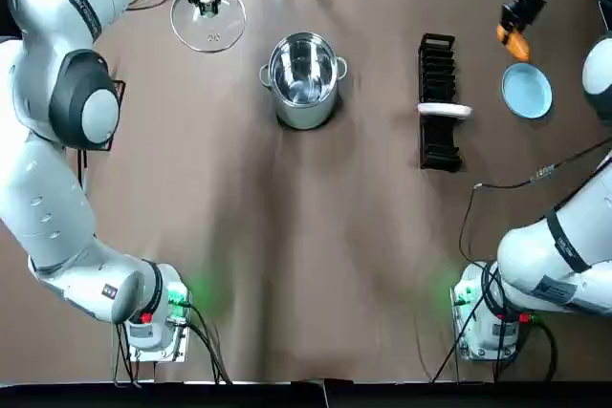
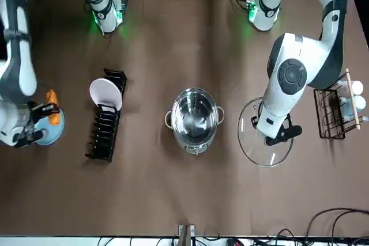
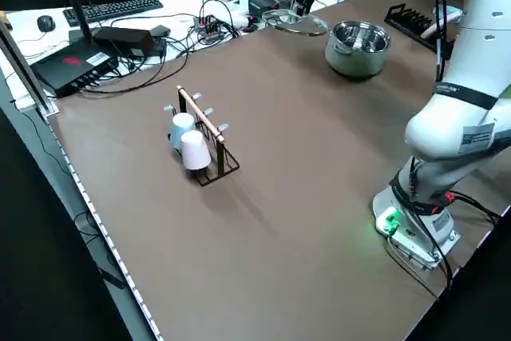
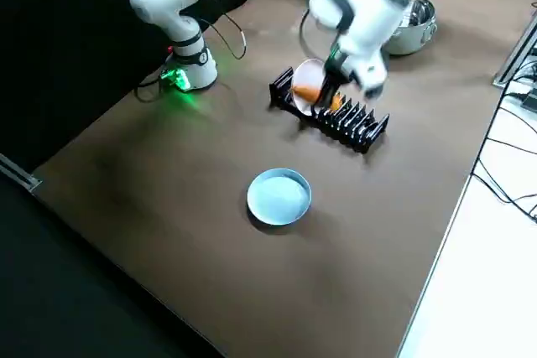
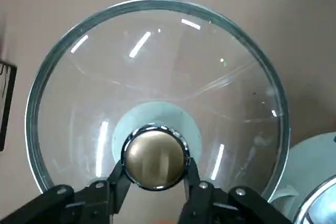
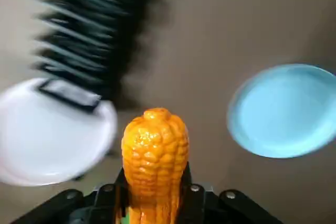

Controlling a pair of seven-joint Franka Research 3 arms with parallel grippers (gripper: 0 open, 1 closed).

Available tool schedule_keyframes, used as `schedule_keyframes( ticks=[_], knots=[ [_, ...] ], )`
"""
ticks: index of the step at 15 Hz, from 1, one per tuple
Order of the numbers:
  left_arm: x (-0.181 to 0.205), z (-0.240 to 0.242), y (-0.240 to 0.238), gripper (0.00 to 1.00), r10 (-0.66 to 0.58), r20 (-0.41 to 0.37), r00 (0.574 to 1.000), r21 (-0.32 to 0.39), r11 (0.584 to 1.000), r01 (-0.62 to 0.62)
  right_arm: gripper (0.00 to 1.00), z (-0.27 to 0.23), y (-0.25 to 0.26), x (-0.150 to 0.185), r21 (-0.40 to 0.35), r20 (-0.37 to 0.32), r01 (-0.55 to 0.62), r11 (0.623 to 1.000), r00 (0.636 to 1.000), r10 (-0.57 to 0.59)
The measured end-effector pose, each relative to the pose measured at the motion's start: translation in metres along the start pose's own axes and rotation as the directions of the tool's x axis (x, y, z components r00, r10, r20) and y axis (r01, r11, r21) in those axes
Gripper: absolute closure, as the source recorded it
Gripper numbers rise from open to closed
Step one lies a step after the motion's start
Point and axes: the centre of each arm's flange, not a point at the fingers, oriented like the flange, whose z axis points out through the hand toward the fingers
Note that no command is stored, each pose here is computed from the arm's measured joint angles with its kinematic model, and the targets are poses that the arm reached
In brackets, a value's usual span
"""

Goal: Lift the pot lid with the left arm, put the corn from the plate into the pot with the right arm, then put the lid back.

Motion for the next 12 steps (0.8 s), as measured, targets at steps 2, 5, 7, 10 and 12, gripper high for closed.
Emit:
schedule_keyframes(
  ticks=[2, 5, 7, 10, 12],
  knots=[
    [0.000, 0.000, 0.000, 0.53, 0.000, 0.000, 1.000, 0.000, 1.000, 0.000, 0.61, -0.006, -0.069, 0.017, 0.034, -0.002, -0.036, 0.999, 0.999, 0.036],
    [0.000, 0.000, 0.000, 0.53, 0.000, 0.000, 1.000, 0.000, 1.000, 0.000, 0.61, 0.003, -0.170, 0.043, 0.009, 0.013, -0.136, 0.991, 0.991, 0.136],
    [0.000, 0.000, 0.000, 0.53, 0.000, 0.000, 1.000, 0.000, 1.000, 0.000, 0.61, 0.008, -0.222, 0.049, 0.043, 0.017, -0.160, 0.986, 0.987, 0.159],
    [0.000, 0.000, 0.000, 0.53, 0.000, 0.000, 1.000, 0.000, 1.000, 0.000, 0.61, 0.010, -0.280, 0.057, 0.074, -0.024, -0.181, 0.981, 0.983, 0.183],
    [0.000, 0.000, 0.000, 0.54, 0.000, 0.000, 1.000, 0.000, 1.000, 0.000, 0.61, 0.013, -0.326, 0.065, 0.078, -0.090, -0.211, 0.974, 0.972, 0.218]
  ],
)
